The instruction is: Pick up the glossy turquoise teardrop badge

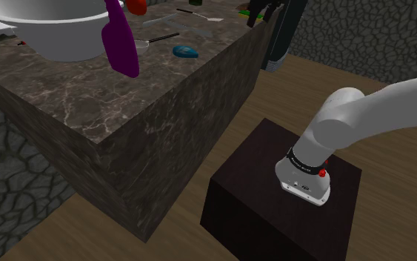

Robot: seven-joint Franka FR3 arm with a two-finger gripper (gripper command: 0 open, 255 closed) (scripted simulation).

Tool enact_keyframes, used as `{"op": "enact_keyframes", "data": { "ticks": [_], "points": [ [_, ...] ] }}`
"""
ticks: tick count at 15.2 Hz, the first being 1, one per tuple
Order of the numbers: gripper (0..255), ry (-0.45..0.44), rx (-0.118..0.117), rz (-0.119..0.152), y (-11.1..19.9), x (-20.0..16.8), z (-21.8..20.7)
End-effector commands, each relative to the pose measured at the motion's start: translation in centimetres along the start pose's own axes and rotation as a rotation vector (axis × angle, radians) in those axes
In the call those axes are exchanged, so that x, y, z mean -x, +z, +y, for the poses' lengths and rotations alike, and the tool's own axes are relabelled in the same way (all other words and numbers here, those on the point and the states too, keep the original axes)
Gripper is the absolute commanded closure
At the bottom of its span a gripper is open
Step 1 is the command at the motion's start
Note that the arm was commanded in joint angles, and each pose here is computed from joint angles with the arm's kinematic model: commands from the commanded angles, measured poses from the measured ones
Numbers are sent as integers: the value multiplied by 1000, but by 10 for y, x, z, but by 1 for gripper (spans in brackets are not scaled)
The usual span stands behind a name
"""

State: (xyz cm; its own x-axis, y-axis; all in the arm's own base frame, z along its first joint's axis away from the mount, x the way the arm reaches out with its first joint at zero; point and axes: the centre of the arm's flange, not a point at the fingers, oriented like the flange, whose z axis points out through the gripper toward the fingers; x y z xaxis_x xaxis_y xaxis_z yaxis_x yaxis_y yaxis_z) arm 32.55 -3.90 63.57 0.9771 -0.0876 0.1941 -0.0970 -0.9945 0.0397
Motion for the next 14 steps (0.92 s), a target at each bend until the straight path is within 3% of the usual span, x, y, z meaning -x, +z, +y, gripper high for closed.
{"op": "enact_keyframes", "data": {
  "ticks": [1, 14],
  "points": [
    [0, 0, 0, 0, 0, 0, 0],
    [0, -83, -35, -136, 80, -131, -101]
  ]
}}
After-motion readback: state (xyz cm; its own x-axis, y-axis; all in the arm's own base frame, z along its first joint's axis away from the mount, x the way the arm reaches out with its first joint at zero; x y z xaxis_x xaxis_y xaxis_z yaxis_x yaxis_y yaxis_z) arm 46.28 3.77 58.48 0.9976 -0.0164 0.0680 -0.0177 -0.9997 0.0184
